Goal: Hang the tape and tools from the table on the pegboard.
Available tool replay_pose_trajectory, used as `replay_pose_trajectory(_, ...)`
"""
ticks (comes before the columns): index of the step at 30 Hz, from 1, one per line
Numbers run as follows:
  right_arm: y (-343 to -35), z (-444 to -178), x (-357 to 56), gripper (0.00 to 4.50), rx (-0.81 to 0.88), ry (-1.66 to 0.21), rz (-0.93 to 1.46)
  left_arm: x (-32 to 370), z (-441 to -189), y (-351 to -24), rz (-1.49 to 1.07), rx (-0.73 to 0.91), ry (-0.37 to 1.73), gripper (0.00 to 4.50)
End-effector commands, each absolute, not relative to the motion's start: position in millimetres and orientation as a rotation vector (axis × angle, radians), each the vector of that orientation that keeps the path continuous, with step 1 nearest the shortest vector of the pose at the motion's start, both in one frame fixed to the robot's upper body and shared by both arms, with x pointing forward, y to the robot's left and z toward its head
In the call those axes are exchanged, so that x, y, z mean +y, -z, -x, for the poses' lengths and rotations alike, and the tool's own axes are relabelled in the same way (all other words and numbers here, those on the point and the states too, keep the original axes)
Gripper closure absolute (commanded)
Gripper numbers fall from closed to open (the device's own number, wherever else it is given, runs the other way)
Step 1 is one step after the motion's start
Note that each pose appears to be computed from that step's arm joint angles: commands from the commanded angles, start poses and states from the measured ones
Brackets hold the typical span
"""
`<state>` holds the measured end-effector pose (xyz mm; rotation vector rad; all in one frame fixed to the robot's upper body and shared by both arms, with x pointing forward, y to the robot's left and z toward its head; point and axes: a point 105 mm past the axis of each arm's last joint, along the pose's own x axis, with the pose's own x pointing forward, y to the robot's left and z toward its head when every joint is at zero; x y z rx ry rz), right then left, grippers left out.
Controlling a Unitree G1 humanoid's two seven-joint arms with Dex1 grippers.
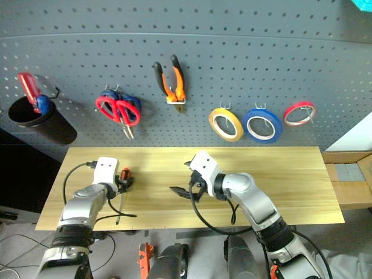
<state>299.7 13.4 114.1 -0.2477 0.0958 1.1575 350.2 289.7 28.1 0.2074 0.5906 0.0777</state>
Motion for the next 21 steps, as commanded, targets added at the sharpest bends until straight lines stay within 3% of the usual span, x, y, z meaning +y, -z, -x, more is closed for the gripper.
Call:
replay_pose_trajectory(1, -124.1, -296.4, 17.8, 0.0, 0.047, -1.167, 0.248, 284.7, -355.9, -45.3, -0.224, 0.561, -0.09, 0.88)
replay_pose_trajectory(8, -124.0, -297.1, 20.2, 0.0, 0.044, -1.163, 0.248, 289.7, -356.2, -47.1, -0.206, 0.561, -0.105, 0.88)
replay_pose_trajectory(11, -124.0, -297.4, 20.8, 0.0, 0.042, -1.164, 0.249, 289.1, -357.4, -49.5, -0.198, 0.554, -0.105, 1.42)
replay_pose_trajectory(17, -125.4, -298.9, 22.5, 0.0, 0.033, -1.169, 0.252, 290.5, -357.2, -50.1, -0.188, 0.549, -0.11, 3.46)
replay_pose_trajectory(21, -125.7, -300.1, 23.0, 0.0, 0.029, -1.171, 0.253, 293.4, -357.4, -51.3, -0.19, 0.545, -0.118, 3.56)
